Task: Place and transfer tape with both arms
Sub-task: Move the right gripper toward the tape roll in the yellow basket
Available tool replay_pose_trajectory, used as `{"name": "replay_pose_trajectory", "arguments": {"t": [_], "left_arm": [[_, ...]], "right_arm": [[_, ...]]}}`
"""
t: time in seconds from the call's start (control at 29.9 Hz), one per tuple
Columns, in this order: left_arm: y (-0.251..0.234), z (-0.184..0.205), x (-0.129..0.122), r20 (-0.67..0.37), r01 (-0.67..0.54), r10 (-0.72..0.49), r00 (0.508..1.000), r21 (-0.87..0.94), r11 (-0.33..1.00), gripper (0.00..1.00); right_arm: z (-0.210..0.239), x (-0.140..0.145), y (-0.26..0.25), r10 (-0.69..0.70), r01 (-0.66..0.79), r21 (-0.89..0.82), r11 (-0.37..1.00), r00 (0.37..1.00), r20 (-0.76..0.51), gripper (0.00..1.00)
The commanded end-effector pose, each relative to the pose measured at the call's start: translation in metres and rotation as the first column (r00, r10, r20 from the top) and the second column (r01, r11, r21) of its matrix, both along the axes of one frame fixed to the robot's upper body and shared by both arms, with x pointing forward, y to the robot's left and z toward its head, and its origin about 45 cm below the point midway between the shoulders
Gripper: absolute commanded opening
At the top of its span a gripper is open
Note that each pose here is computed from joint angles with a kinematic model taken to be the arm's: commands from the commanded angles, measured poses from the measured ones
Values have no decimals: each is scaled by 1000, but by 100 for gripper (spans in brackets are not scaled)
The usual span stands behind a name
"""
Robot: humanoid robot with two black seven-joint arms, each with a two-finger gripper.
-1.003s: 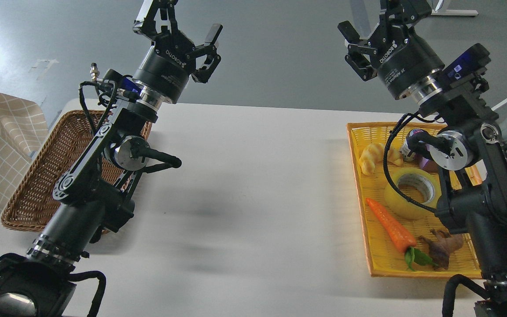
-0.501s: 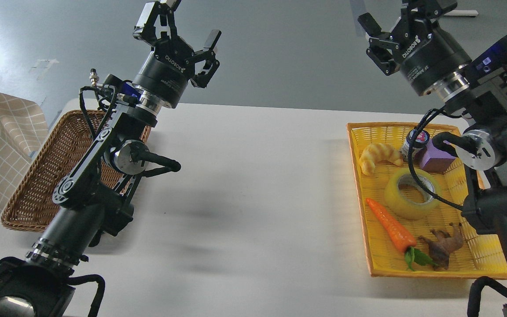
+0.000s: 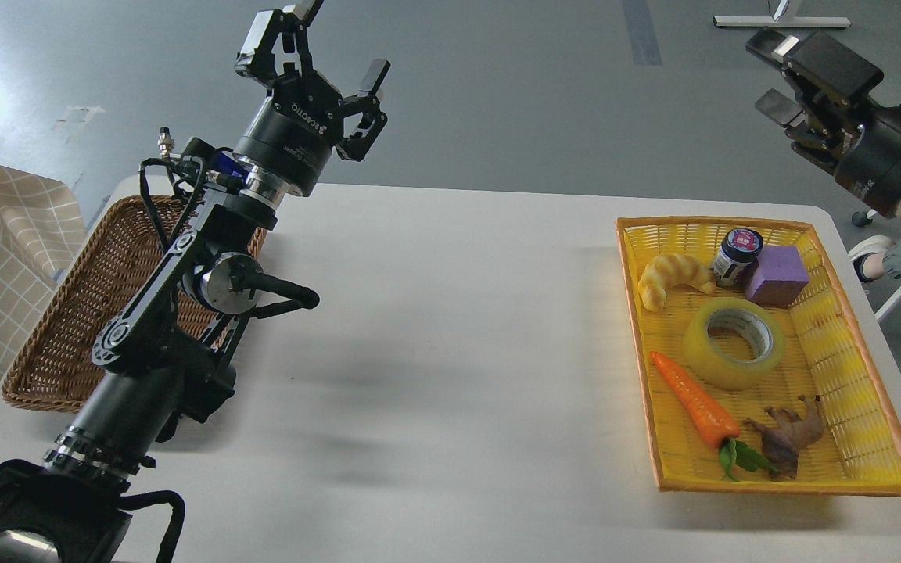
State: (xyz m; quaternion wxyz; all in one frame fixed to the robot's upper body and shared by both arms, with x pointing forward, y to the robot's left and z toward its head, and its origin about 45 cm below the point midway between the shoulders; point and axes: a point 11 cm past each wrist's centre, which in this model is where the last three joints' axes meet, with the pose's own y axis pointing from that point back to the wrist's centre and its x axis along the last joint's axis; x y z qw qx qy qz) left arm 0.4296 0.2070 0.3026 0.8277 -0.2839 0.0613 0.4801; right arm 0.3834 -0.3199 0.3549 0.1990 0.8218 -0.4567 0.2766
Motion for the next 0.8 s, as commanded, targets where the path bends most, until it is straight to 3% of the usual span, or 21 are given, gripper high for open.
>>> {"name": "replay_pose_trajectory", "arguments": {"t": [0.0,0.23,0.57,0.77], "left_arm": [[0,0,0,0,0,0,1000,0,1000,98],[0,-4,-1,-9,-4,4,1000,0,1000,98],[2,-6,-2,-15,-9,9,1000,-1,1000,98],[3,-6,-2,-12,-9,9,1000,-1,1000,98]], "right_arm": [[-2,-9,-20,-28,27,-103,994,1000,-5,100],[6,-19,-48,-61,64,-247,967,998,18,100],[32,-37,-71,-46,52,-38,998,989,141,100],[15,-45,-97,-104,109,-54,993,990,94,100]]}}
